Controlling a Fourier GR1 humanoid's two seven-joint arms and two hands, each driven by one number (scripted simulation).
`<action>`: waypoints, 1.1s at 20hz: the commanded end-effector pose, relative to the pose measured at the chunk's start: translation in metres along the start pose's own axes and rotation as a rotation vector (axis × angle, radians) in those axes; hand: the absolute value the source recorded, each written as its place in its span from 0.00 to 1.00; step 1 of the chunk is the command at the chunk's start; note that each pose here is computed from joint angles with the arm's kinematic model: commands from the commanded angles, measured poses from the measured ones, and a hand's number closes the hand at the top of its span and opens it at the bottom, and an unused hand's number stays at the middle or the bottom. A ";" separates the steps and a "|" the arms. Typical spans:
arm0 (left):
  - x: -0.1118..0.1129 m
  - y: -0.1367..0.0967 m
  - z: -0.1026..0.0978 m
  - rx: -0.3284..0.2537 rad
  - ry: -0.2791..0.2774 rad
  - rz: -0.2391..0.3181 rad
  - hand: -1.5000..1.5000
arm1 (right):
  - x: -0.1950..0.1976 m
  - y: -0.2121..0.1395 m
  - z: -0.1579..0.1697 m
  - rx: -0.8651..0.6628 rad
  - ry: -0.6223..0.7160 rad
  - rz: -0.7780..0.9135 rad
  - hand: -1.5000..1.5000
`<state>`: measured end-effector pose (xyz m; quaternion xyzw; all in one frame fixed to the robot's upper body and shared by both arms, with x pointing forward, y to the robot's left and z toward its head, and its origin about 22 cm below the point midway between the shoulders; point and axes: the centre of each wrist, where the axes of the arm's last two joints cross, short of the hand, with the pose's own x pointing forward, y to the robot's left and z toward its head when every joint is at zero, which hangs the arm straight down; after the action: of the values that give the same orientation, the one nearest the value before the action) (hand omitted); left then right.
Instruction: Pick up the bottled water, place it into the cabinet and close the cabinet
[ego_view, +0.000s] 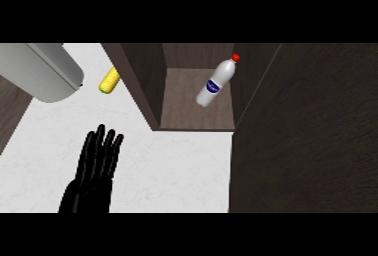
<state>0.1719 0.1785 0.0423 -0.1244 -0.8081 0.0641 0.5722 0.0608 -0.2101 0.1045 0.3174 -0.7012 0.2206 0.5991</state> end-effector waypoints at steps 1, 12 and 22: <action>0.012 0.013 0.008 0.014 -0.021 -0.001 0.00 | 0.051 0.022 -0.012 0.026 -0.028 0.167 1.00; 0.027 0.046 0.020 0.041 -0.003 0.004 0.00 | 0.046 0.036 -0.061 0.132 -0.067 0.282 1.00; 0.034 0.068 0.034 0.043 -0.015 -0.001 0.00 | 0.047 0.045 -0.095 0.166 -0.073 0.328 1.00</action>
<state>0.1419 0.2446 0.0451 -0.1133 -0.8075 0.0818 0.5731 0.1006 -0.1480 0.1508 0.2663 -0.7057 0.3889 0.5290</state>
